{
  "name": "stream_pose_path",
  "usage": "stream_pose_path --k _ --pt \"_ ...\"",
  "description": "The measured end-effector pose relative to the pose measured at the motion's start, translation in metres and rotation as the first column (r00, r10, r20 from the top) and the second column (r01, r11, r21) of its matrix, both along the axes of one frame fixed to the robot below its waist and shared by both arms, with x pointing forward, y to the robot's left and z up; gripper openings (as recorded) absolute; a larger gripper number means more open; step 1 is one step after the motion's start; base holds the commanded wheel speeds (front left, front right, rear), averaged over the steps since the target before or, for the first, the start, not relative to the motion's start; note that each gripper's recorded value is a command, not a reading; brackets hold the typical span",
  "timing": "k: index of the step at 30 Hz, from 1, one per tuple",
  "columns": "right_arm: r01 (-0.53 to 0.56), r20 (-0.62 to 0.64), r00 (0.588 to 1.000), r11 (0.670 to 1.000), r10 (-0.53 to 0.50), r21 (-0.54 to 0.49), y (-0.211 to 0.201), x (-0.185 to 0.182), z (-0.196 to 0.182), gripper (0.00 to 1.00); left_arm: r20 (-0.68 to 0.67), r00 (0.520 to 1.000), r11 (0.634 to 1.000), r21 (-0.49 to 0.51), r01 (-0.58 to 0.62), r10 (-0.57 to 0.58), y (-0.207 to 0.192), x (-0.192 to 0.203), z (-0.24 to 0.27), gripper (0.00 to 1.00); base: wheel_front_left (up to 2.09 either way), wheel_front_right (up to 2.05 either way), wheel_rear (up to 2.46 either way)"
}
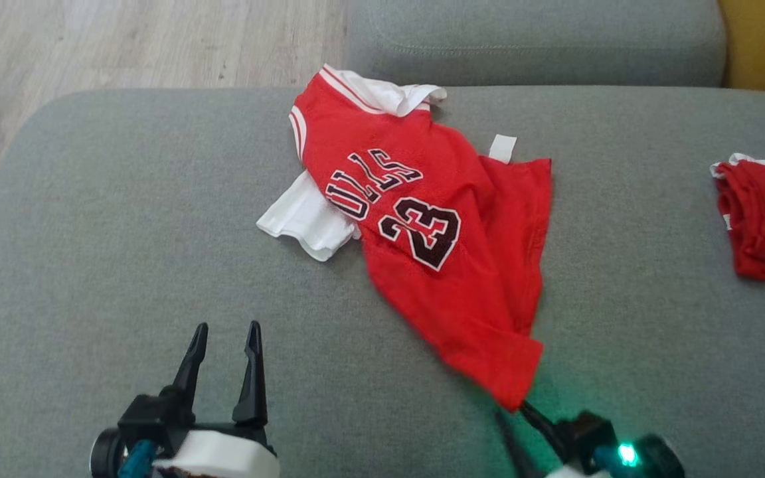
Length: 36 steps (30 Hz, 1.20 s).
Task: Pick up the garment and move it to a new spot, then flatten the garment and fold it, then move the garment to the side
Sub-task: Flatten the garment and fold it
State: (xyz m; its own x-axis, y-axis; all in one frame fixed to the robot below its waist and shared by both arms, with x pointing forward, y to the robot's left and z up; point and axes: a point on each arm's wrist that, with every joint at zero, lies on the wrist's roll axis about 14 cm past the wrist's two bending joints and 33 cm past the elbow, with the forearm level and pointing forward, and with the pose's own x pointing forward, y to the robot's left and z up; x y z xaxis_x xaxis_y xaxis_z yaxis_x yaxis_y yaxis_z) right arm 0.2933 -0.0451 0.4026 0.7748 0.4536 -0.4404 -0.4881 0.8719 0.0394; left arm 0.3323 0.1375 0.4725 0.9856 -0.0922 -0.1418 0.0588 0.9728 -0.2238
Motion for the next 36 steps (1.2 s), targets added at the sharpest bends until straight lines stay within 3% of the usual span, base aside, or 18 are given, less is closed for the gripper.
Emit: stream_pose_path --k 7,11,19,36 --pt "0.058 -0.081 0.995 0.998 -0.057 0.011 -0.016 -0.026 -0.017 1.00 -0.020 1.000 1.000 -0.006 0.004 -0.004 -0.002 -0.012 -0.006 1.00 0.00 0.00 0.00" --pt "0.154 0.004 0.988 0.988 -0.154 0.031 -0.043 0.003 0.006 1.00 -0.016 1.000 1.000 -0.005 -0.003 0.003 0.000 -0.014 -0.005 1.00 0.00 0.00 0.00" --pt "0.205 0.064 0.977 0.979 -0.204 -0.004 -0.061 0.067 0.023 1.00 -0.031 0.999 0.999 -0.008 -0.041 0.040 0.010 -0.018 -0.009 1.00 0.00 0.00 0.00" --pt "0.112 -0.216 0.968 0.990 -0.129 -0.091 -0.022 0.117 -0.036 1.00 -0.054 0.985 0.986 -0.005 -0.165 0.164 0.043 -0.023 -0.013 1.00 0.00 0.00 0.00"
